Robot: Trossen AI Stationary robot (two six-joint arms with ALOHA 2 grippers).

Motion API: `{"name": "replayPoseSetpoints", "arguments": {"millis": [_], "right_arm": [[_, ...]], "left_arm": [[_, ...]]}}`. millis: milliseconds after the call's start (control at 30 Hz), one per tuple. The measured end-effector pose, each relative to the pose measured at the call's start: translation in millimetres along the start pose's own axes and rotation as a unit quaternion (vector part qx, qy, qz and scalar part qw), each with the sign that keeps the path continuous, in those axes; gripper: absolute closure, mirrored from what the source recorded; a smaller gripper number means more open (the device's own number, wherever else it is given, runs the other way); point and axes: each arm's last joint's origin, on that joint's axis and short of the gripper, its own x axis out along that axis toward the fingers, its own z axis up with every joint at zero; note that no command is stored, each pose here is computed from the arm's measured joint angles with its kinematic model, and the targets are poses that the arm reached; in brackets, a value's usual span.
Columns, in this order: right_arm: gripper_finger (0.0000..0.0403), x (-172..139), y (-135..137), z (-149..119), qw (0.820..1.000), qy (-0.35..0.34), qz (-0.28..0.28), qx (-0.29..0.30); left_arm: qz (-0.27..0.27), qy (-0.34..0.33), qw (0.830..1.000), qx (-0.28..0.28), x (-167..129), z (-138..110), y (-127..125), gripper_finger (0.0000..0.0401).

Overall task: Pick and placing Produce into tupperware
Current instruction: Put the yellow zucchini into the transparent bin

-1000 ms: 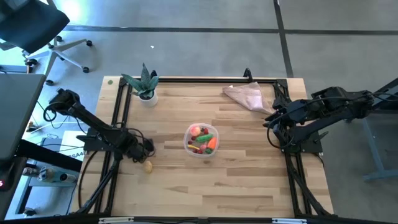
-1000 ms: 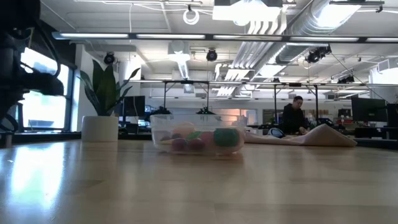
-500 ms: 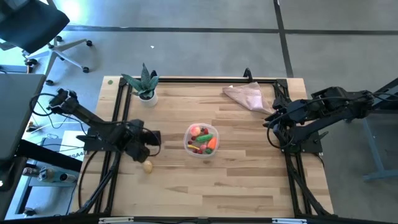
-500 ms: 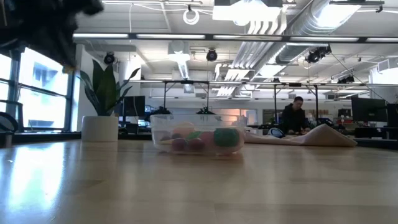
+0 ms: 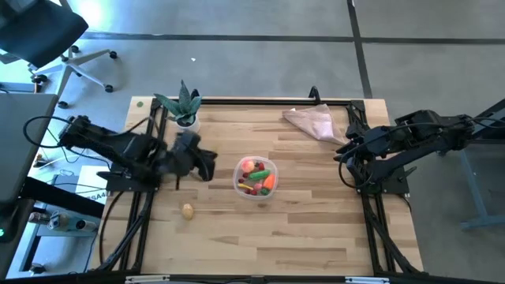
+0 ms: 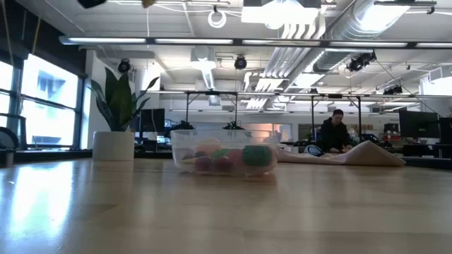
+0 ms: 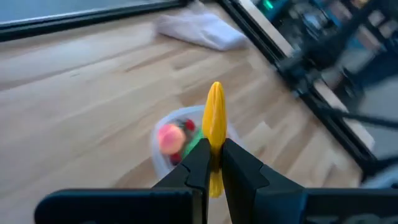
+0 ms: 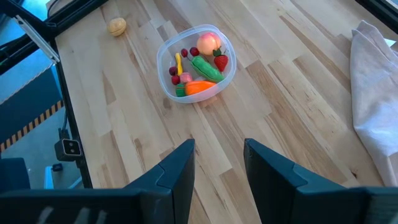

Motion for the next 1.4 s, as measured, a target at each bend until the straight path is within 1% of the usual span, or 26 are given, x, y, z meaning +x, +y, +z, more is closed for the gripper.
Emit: {"name": "replayPoseSetpoints", "arguments": {"millis": [67, 167, 233, 300, 400, 467, 533, 600, 667, 733, 767, 800, 833, 867, 900, 967, 1000, 1033, 1100, 1133, 1167, 1200, 1267, 1333, 1400], "right_arm": [[0.0272, 0, 0, 0, 1.0, 0.0, 0.0, 0.0], [0.0272, 0, 0, 0, 1.0, 0.0, 0.0, 0.0], [0.0272, 0, 0, 0, 1.0, 0.0, 0.0, 0.0], [0.0272, 0, 0, 0, 1.0, 0.0, 0.0, 0.0], [0.0272, 0, 0, 0, 1.0, 0.0, 0.0, 0.0], [0.0272, 0, 0, 0, 1.0, -0.001, 0.001, 0.0], [0.0272, 0, 0, 0, 1.0, -0.002, 0.002, 0.001], [0.0272, 0, 0, 0, 1.0, -0.003, 0.002, 0.001], [0.0272, 0, 1, 1, 1.0, -0.003, 0.003, 0.001], [0.0272, 0, 0, 1, 1.0, -0.003, 0.003, 0.001], [0.0272, 0, 1, 1, 1.0, -0.003, 0.003, 0.001], [0.0272, 0, 1, 1, 1.0, -0.003, 0.003, 0.001], [0.0272, 0, 1, 1, 1.0, -0.004, 0.004, 0.001], [0.0272, 0, 1, 1, 1.0, -0.005, 0.004, 0.001], [0.0272, 0, 1, 1, 1.0, -0.005, 0.005, 0.002], [0.0272, 0, 1, 1, 1.0, -0.006, 0.006, 0.002], [0.0272, 0, 1, 1, 1.0, -0.007, 0.007, 0.002], [0.0272, 0, 1, 2, 1.0, -0.007, 0.007, 0.003], [0.0272, 0, 1, 2, 1.0, -0.008, 0.007, 0.003], [0.0272, 0, 1, 2, 1.0, -0.008, 0.007, 0.003], [0.0272, 0, 2, 2, 1.0, -0.008, 0.007, 0.003], [0.0272, 0, 2, 2, 1.0, -0.008, 0.007, 0.003], [0.0272, 0, 1, 1, 1.0, -0.008, 0.008, 0.003], [0.0272, 0, 2, 2, 1.0, -0.008, 0.007, 0.003], [0.0272, 0, 1, 2, 1.0, -0.008, 0.007, 0.003]], "left_arm": [[-0.026, 0.016, 0.999, 0.025, 10, 10, -2, 0.0377], [-0.062, 0.038, 0.996, 0.058, 35, 22, -8, 0.0377], [-0.072, 0.061, 0.992, 0.087, 56, 25, -10, 0.0378], [-0.1, 0.076, 0.987, 0.1, 76, 29, -15, 0.0378], [-0.116, 0.114, 0.978, 0.13, 111, 27, -19, 0.0378], [-0.104, 0.154, 0.97, 0.157, 133, 22, -21, 0.0378], [-0.101, 0.176, 0.961, 0.186, 154, 21, -30, 0.0378], [-0.076, 0.218, 0.947, 0.222, 171, 19, -35, 0.0378], [-0.058, 0.247, 0.935, 0.249, 190, 18, -44, 0.0378], [-0.021, 0.3, 0.913, 0.274, 205, 12, -47, 0.0378], [-0.017, 0.308, 0.908, 0.282, 212, 12, -51, 0.0378], [-0.007, 0.324, 0.9, 0.291, 217, 9, -52, 0.0378], [0.011, 0.351, 0.887, 0.301, 220, 6, -51, 0.0378], [0.014, 0.363, 0.879, 0.31, 225, 1, -54, 0.0378], [0.011, 0.364, 0.876, 0.317, 230, -3, -57, 0.0378], [0.024, 0.392, 0.857, 0.333, 236, -12, -55, 0.0378], [0.018, 0.396, 0.854, 0.338, 238, -18, -58, 0.0378], [0.009, 0.393, 0.855, 0.338, 241, -20, -61, 0.0378], [0.017, 0.409, 0.846, 0.341, 240, -25, -59, 0.0378], [0.012, 0.41, 0.845, 0.343, 241, -29, -61, 0.0378], [0.002, 0.399, 0.85, 0.344, 243, -31, -65, 0.0378], [0.002, 0.4, 0.849, 0.345, 245, -33, -65, 0.0378], [0.01, 0.413, 0.842, 0.348, 242, -37, -64, 0.0378], [0.002, 0.404, 0.846, 0.349, 243, -38, -68, 0.0378], [0.006, 0.408, 0.843, 0.35, 247, -41, -67, 0.0378]]}}
